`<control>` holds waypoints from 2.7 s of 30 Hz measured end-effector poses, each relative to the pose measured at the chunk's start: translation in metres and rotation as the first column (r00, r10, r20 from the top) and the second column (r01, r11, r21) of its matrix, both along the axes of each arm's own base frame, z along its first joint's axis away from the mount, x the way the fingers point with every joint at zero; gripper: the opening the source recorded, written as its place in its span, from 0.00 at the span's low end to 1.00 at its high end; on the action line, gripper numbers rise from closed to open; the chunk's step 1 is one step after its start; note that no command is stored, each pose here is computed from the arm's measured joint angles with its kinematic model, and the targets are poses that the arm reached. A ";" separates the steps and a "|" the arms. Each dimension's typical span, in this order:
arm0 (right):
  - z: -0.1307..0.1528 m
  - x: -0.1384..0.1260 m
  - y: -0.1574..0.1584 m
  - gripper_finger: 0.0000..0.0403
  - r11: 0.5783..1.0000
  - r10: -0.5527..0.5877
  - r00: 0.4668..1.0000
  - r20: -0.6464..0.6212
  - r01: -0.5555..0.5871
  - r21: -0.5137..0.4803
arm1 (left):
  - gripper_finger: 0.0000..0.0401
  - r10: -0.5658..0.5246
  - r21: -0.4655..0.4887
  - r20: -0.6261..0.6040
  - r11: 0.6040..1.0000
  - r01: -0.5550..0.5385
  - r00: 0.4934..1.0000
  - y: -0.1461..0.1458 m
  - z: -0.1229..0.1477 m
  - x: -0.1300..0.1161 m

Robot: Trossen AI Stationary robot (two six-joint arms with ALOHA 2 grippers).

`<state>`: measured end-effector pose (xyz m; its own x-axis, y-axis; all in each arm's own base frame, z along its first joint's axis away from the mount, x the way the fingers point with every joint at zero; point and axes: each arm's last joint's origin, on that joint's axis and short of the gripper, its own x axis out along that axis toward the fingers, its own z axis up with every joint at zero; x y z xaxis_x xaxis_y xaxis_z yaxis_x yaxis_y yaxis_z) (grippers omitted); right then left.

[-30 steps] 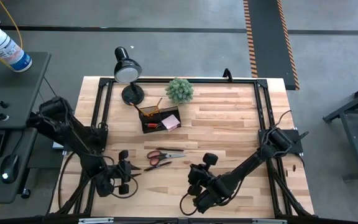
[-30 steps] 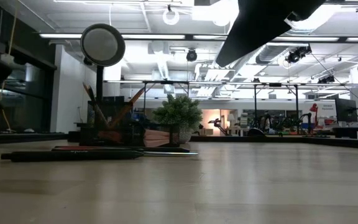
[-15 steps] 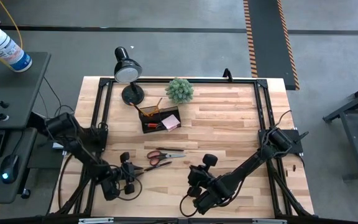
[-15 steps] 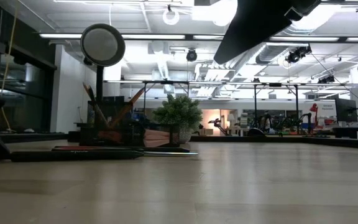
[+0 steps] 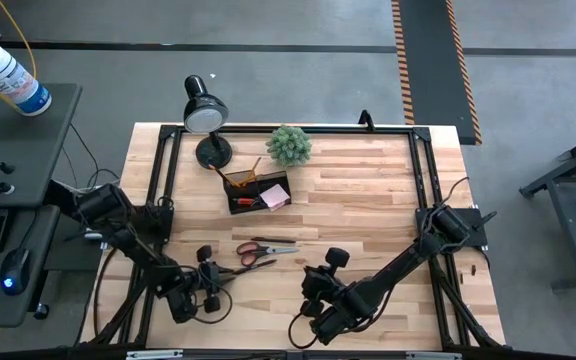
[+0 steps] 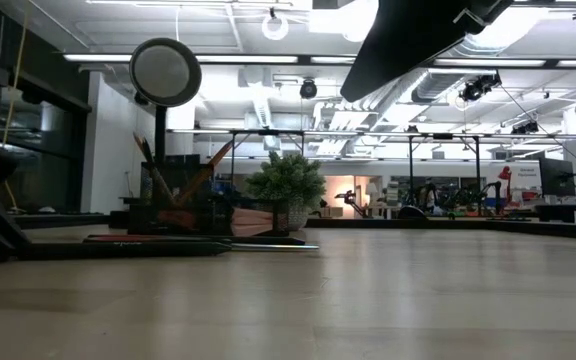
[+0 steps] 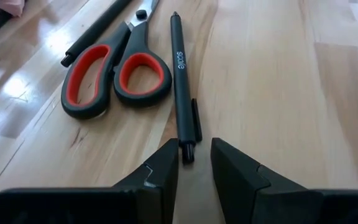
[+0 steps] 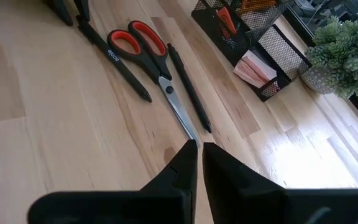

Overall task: Pick and place office supplies into organizer
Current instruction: Put the bottom pen into the desktop organizer

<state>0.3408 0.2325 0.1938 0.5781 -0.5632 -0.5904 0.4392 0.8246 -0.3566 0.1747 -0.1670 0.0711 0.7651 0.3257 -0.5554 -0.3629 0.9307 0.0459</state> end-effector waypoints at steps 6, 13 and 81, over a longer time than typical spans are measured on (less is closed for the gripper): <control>0.000 0.000 0.000 0.04 1.000 0.000 1.000 0.001 0.000 0.001 | 0.21 -0.003 -0.001 -0.020 1.000 0.003 1.000 0.005 0.001 0.008; 0.000 0.000 0.000 0.05 1.000 0.001 1.000 0.001 -0.001 0.001 | 0.21 -0.031 0.025 -0.040 0.999 0.032 0.999 0.009 0.002 0.016; 0.000 0.000 0.001 0.02 1.000 0.000 1.000 -0.001 0.000 0.019 | 0.08 -0.367 -0.097 -0.038 0.927 0.362 0.929 0.011 0.060 0.022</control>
<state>0.3409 0.2331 0.1939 0.5772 -0.5524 -0.6014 0.4392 0.8309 -0.3417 0.1968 -0.1558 0.1310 0.7898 -0.0212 -0.6130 0.0032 0.9995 -0.0304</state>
